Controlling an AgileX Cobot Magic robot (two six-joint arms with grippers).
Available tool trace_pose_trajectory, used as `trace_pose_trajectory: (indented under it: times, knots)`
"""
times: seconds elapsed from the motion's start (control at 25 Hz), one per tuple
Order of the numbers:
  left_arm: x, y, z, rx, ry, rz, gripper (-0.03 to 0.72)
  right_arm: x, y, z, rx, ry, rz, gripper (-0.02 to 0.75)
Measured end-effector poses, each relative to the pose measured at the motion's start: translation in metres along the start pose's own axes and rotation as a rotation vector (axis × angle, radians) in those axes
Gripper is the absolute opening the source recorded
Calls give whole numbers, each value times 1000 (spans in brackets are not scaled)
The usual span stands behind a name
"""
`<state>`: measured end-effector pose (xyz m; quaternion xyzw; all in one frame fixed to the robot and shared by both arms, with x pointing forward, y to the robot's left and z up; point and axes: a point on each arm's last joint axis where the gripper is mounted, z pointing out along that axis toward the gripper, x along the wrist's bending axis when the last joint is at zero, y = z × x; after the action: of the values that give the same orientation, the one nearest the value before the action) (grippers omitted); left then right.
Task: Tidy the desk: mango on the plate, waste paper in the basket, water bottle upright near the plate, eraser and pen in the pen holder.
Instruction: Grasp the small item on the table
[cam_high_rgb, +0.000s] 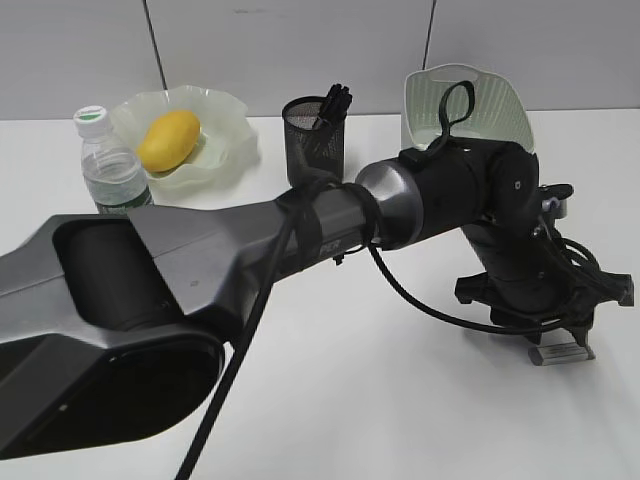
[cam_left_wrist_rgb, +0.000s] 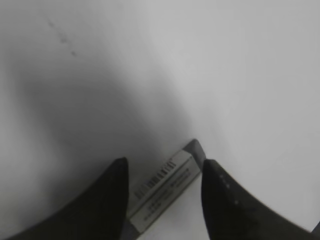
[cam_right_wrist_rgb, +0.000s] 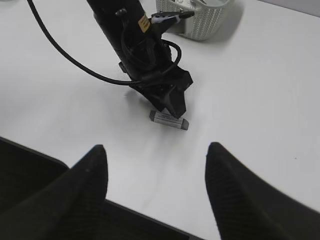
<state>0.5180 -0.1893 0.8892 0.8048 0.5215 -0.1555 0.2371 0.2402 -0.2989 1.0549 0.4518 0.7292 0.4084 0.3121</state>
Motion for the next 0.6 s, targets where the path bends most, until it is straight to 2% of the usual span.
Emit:
trace_pose_trajectory:
  times: [0.2, 0.36, 0.48, 0.6]
  knots:
    - [-4, 2, -8, 0, -3, 170, 365, 0, 0, 0, 0, 0, 0, 490]
    - [-4, -3, -9, 41, 18, 315, 365, 0, 0, 0, 0, 0, 0, 489]
    - [-8, -10, -5, 53, 79, 485, 365, 0, 0, 0, 0, 0, 0, 489]
    - [-16, -18, -1, 39, 153, 690, 365, 0, 0, 0, 0, 0, 0, 489]
